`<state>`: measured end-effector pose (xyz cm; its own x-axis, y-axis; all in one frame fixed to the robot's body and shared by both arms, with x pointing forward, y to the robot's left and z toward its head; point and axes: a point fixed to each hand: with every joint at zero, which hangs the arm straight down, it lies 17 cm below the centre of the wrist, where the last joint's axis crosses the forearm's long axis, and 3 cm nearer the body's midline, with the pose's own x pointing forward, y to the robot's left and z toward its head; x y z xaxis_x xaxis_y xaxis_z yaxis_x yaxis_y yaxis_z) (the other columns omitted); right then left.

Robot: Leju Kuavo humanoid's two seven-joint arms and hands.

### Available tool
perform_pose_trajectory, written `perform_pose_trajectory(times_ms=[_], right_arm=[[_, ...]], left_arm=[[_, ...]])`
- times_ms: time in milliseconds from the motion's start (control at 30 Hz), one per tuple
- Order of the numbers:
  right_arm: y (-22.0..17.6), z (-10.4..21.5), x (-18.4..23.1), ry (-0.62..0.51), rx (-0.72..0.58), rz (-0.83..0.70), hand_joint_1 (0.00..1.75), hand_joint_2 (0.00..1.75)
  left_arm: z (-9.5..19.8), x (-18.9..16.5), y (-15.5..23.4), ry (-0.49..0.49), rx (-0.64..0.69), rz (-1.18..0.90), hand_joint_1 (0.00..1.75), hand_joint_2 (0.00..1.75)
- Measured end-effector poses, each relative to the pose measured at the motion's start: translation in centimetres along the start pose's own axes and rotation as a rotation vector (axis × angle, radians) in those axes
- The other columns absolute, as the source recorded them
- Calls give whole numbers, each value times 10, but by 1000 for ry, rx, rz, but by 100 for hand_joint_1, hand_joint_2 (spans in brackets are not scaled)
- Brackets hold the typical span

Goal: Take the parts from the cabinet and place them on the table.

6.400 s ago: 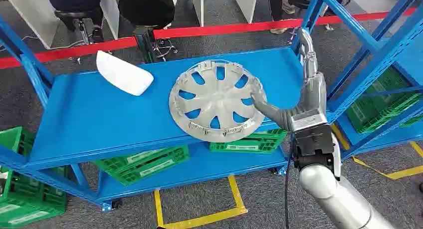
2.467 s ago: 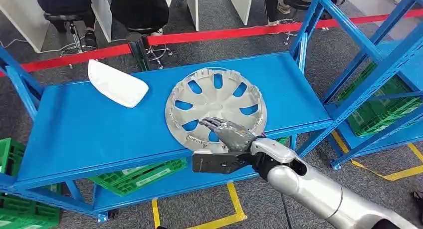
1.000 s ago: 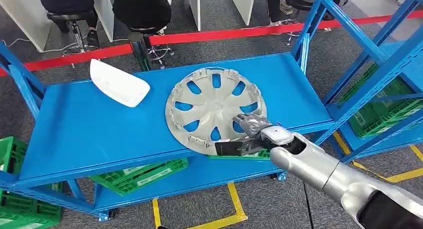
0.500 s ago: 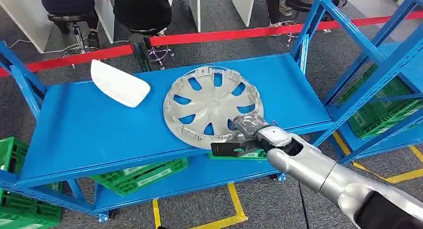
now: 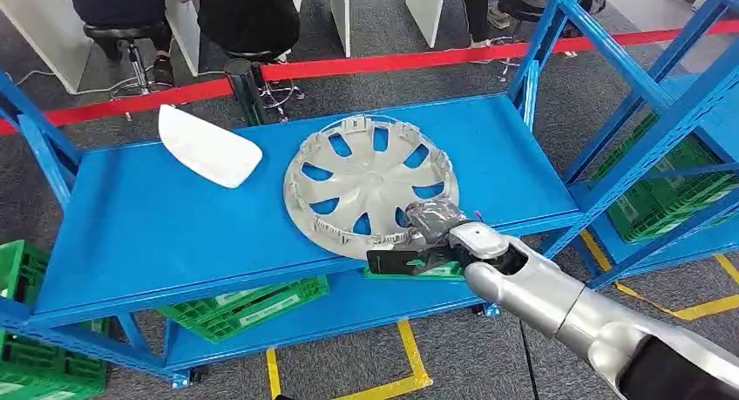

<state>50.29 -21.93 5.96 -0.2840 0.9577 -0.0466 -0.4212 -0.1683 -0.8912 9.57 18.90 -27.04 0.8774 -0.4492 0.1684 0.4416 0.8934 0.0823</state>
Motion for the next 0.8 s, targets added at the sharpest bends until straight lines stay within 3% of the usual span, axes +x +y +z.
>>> perform_pose_trajectory(times_ms=[167, 533, 800], right_arm=[[-33, 3, 41, -116, -157, -111, 175, 175], [-52, 15, 77, -201, -216, -160, 175, 175], [-108, 50, 131, -380, -449, -361, 175, 175]], left_arm=[[0, 0, 1, -3, 9, 7, 0, 0], [0, 0, 1, -4, 10, 8, 0, 0], [-1, 0, 5, -1, 27, 27, 0, 0]])
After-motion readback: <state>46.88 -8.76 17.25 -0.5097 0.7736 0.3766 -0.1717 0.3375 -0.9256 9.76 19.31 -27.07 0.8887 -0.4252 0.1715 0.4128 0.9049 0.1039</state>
